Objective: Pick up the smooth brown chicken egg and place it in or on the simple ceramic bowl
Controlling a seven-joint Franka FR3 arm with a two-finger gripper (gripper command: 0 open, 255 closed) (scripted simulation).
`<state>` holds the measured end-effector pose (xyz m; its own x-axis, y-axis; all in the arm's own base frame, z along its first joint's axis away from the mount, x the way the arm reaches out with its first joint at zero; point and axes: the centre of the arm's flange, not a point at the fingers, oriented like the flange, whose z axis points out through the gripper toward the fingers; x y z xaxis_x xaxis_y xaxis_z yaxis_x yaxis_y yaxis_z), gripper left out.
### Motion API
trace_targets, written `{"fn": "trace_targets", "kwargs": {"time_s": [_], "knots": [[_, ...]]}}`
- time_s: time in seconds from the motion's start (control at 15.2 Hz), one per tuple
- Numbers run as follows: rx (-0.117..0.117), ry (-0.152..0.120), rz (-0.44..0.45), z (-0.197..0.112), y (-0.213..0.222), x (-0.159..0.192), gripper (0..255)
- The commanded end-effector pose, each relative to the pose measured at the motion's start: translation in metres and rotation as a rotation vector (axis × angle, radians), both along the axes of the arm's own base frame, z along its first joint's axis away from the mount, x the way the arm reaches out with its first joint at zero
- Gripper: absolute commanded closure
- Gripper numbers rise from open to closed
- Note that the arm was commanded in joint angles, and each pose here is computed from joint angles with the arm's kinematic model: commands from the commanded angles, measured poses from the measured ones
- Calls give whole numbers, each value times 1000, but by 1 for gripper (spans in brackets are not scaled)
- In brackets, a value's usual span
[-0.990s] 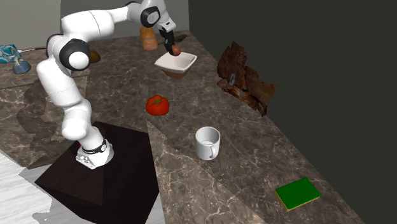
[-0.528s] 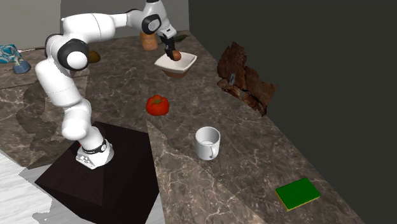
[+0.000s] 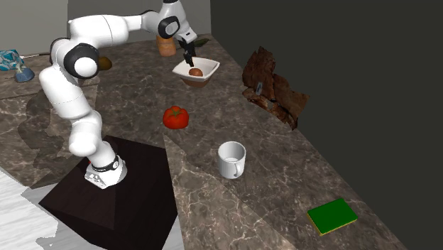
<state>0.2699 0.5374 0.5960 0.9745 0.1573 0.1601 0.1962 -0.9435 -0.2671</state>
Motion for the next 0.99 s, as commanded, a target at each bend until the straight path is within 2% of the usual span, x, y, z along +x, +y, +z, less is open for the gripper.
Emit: {"fn": "trace_targets", "kwargs": {"time_s": [0.0, 0.2, 0.46, 0.92], "knots": [[0, 0, 0, 0, 0, 0, 0], [0, 0, 0, 0, 0, 0, 0], [0, 0, 0, 48, -15, -5, 0], [0, 0, 0, 48, -15, -5, 0]]}}
